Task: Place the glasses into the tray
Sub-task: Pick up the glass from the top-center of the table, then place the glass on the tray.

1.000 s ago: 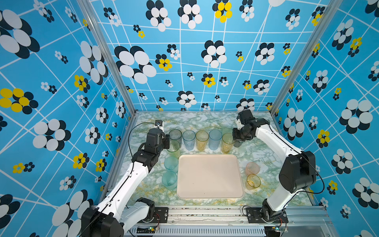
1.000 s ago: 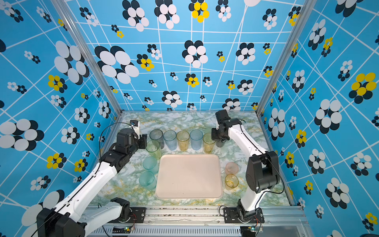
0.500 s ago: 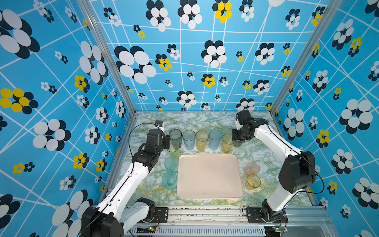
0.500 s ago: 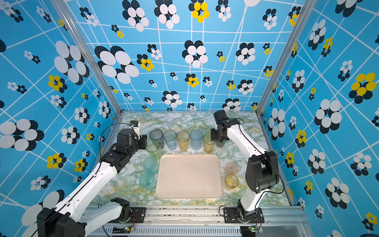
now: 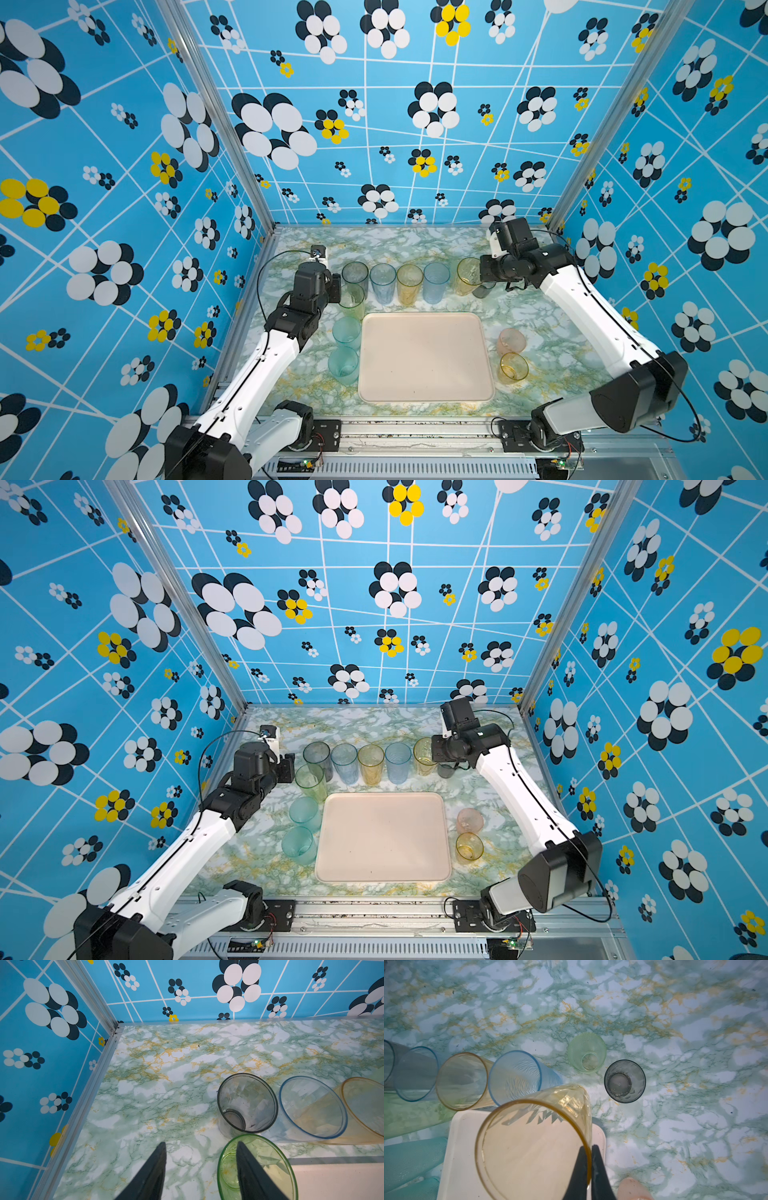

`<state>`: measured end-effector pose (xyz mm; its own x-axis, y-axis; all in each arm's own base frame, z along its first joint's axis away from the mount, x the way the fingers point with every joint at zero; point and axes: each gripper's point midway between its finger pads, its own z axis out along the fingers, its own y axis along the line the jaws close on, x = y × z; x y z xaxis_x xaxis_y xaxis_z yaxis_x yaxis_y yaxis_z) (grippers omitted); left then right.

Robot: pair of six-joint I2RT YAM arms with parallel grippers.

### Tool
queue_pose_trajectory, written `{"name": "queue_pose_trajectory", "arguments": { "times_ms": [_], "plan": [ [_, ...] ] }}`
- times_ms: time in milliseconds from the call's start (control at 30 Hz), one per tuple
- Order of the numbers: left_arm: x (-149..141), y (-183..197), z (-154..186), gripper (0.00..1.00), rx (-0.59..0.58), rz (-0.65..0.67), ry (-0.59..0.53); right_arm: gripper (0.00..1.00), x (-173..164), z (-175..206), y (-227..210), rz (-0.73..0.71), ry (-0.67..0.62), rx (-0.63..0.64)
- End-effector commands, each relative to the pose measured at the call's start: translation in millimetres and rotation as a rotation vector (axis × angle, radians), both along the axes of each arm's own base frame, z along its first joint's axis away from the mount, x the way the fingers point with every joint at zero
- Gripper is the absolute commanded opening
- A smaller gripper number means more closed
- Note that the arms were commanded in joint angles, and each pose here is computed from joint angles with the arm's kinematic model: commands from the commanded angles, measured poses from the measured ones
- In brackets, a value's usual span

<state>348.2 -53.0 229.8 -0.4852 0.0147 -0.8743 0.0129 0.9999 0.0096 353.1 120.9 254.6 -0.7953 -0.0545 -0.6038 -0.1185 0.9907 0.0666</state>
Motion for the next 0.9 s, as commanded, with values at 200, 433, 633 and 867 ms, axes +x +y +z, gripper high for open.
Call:
{"name": "queue_pose_trajectory", "arguments": {
  "times_ms": [200, 433, 633, 867],
  "plan": [
    [-3.1, 7.3, -0.3, 0.56, -0.014, 0.014, -0.008, 0.02, -46.4, 42.8, 79.1, 0.290, -0.031, 0.007],
    [-3.6, 10.2, -1.1, 0.56, -0.041, 0.028, -0.002, 0.02, -57.4, 15.1, 175.0, 0.537, 0.045, 0.018],
    [-6.0, 16.3, 2.7, 0.57, -0.065, 0.045, -0.009, 0.02, -55.4, -12.8, 228.9, 0.652, 0.102, -0.050],
    [-8.3, 21.6, 6.6, 0.57, -0.075, 0.054, -0.009, 0.02, -49.0, -38.7, 253.3, 0.696, 0.157, -0.112]
  ]
}}
